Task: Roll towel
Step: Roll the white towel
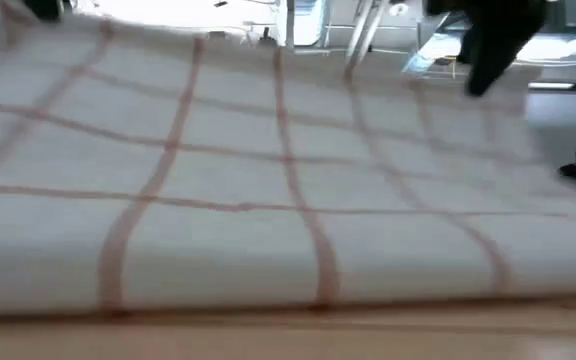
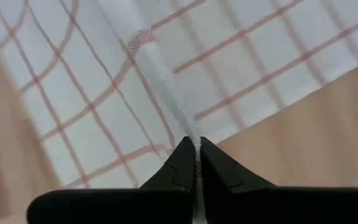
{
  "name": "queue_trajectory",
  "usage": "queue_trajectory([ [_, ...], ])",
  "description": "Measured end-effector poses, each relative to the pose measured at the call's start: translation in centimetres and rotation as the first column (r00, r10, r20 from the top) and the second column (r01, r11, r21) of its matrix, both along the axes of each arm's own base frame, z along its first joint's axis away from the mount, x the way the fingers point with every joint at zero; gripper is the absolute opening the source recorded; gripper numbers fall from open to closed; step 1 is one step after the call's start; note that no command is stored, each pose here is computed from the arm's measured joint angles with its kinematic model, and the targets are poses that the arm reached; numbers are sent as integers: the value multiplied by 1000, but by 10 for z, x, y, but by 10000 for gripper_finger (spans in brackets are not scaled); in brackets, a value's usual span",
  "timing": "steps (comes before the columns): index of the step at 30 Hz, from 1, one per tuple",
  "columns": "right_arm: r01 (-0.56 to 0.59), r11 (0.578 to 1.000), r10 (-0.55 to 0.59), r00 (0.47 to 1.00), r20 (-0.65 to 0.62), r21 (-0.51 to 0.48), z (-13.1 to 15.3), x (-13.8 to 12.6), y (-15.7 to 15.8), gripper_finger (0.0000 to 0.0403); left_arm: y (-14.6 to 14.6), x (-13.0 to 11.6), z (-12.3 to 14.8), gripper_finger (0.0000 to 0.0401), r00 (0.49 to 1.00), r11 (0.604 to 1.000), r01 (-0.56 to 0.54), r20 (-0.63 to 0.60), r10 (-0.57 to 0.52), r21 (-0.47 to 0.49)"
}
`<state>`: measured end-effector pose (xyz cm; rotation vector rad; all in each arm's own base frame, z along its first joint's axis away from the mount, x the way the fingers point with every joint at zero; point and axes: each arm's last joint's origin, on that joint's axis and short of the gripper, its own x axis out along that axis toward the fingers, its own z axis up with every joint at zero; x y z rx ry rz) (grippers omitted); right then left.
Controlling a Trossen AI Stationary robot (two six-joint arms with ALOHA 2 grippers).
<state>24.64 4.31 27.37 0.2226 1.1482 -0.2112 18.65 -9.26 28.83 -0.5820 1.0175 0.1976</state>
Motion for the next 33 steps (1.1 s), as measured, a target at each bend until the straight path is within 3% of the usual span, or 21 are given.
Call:
queue_trajectory([
  [6, 98, 994, -100, 993, 60, 41, -18, 10, -61, 0, 45, -23, -30, 0, 996, 995, -82, -22, 83, 56],
  [13, 206, 975, -215, 968, 128, 80, -40, 11, -103, 0, 77, -32, -67, 0, 985, 979, -137, -83, 151, 152],
  [21, 234, 972, -236, 970, 64, 38, -83, 24, -139, 0, 104, -30, -85, 0, 971, 950, -215, -55, 233, 227],
  [25, 268, 963, -269, 958, 95, 23, -98, 32, -159, 0, 114, -33, -90, 0, 953, 930, -271, -64, 295, 249],
  [33, 310, 950, -313, 946, 84, 38, -104, 26, -178, 0, 126, -34, -93, 0, 936, 910, -325, -47, 348, 257],
])
